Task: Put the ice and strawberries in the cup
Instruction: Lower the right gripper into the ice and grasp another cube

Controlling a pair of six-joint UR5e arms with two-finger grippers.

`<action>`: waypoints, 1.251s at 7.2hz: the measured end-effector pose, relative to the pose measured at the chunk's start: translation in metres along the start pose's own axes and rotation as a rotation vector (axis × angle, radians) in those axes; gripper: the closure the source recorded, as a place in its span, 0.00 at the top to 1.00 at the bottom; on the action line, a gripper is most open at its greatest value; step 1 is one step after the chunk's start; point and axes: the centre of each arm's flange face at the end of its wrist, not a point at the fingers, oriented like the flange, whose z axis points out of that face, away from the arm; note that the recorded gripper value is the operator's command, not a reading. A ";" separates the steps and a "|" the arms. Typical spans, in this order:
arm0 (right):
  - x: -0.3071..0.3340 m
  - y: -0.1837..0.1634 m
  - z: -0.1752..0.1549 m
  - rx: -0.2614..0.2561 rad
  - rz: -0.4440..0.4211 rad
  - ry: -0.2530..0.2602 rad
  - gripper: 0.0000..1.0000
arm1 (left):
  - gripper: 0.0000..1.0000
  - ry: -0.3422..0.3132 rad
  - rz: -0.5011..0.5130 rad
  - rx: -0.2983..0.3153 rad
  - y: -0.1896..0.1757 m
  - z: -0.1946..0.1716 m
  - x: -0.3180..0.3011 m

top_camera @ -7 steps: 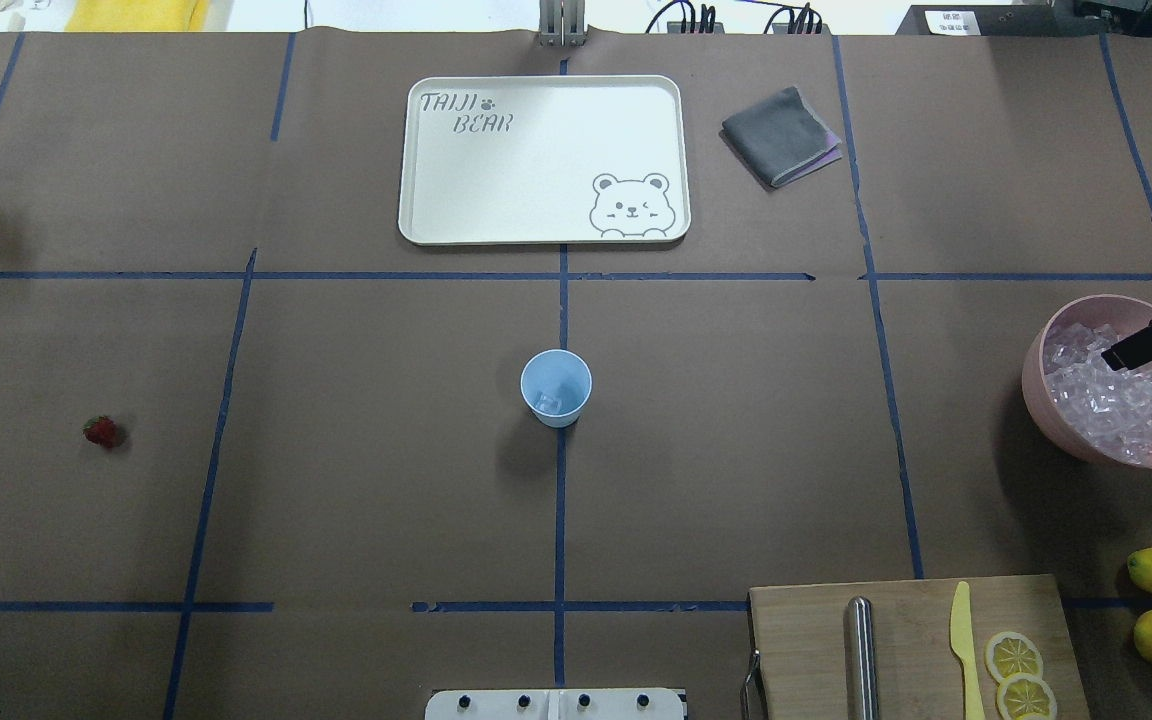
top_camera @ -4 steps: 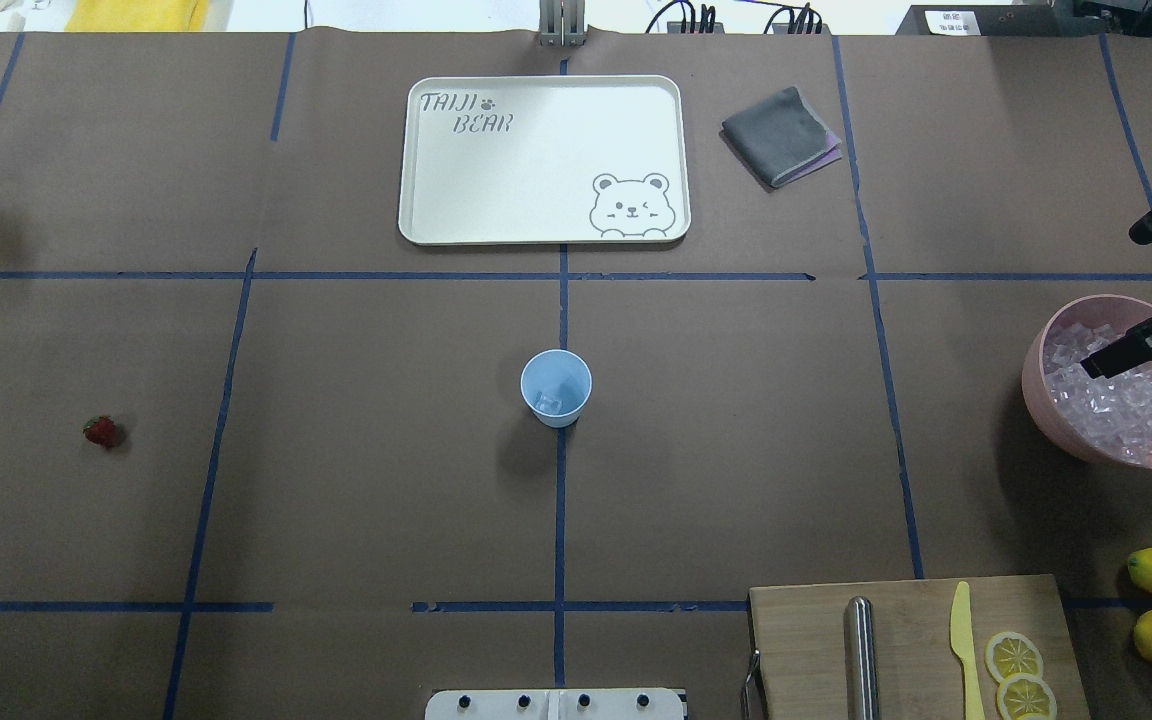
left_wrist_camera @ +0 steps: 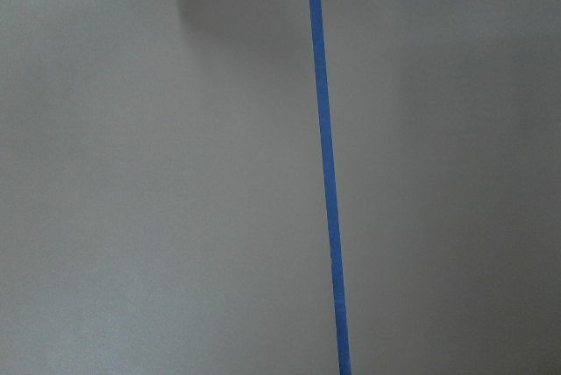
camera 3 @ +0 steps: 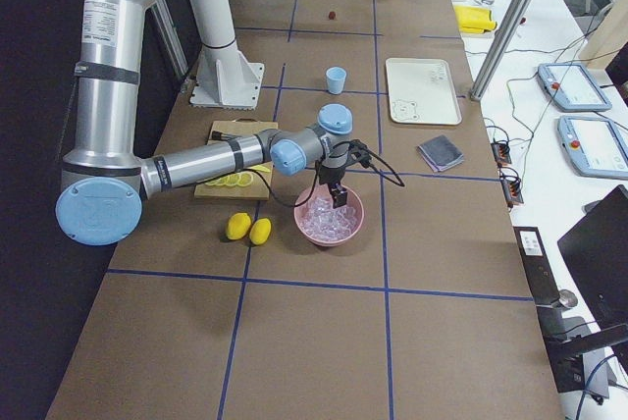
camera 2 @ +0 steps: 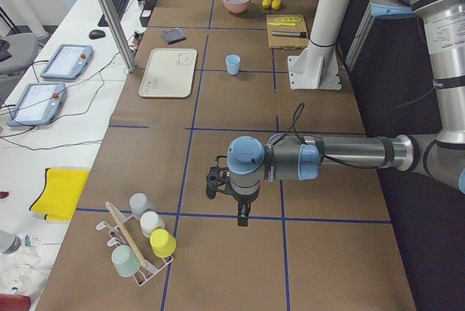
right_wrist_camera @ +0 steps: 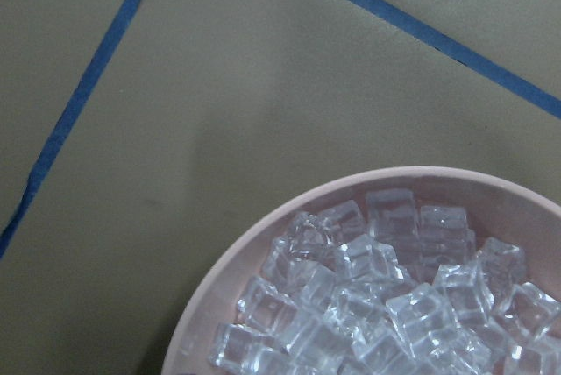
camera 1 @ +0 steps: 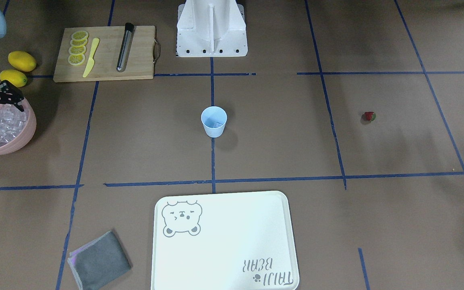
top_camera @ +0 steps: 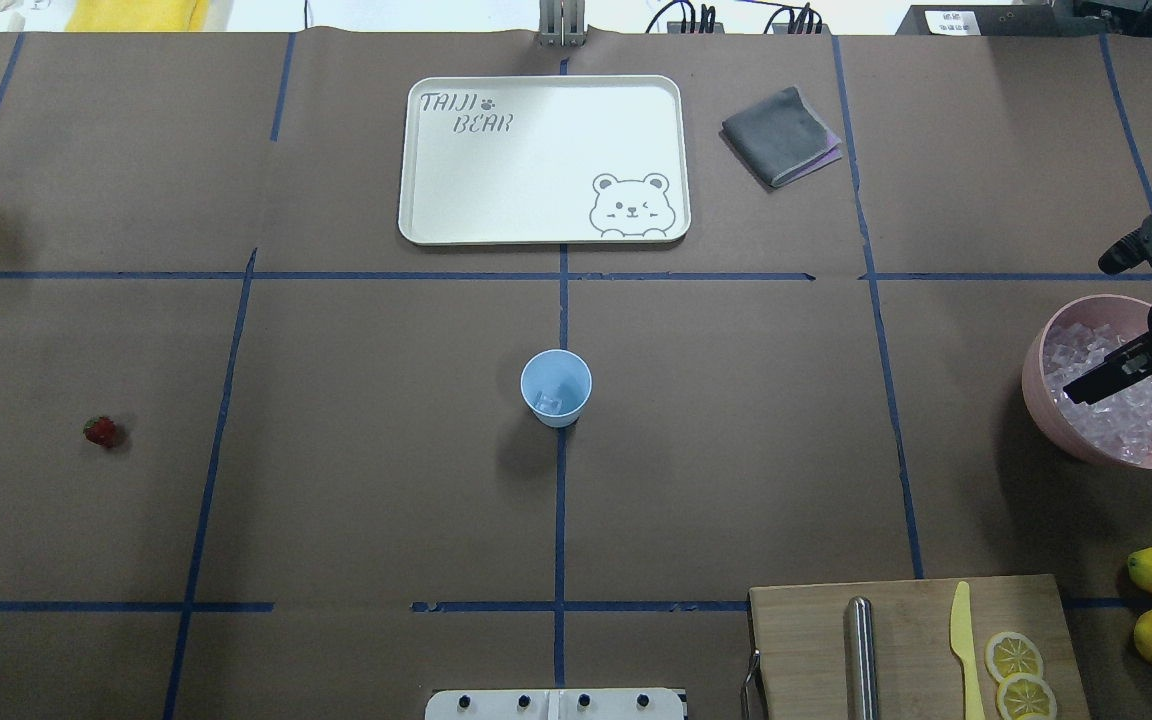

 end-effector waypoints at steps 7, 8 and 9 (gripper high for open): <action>0.000 0.014 0.020 -0.049 -0.038 0.014 0.72 | 1.00 0.000 -0.001 -0.001 0.000 0.001 -0.001; -0.001 0.014 0.023 -0.055 -0.041 0.017 0.50 | 1.00 0.000 -0.001 -0.001 0.000 0.000 -0.001; -0.001 0.014 0.024 -0.057 -0.043 0.018 0.32 | 1.00 0.000 -0.001 -0.001 0.000 0.000 0.000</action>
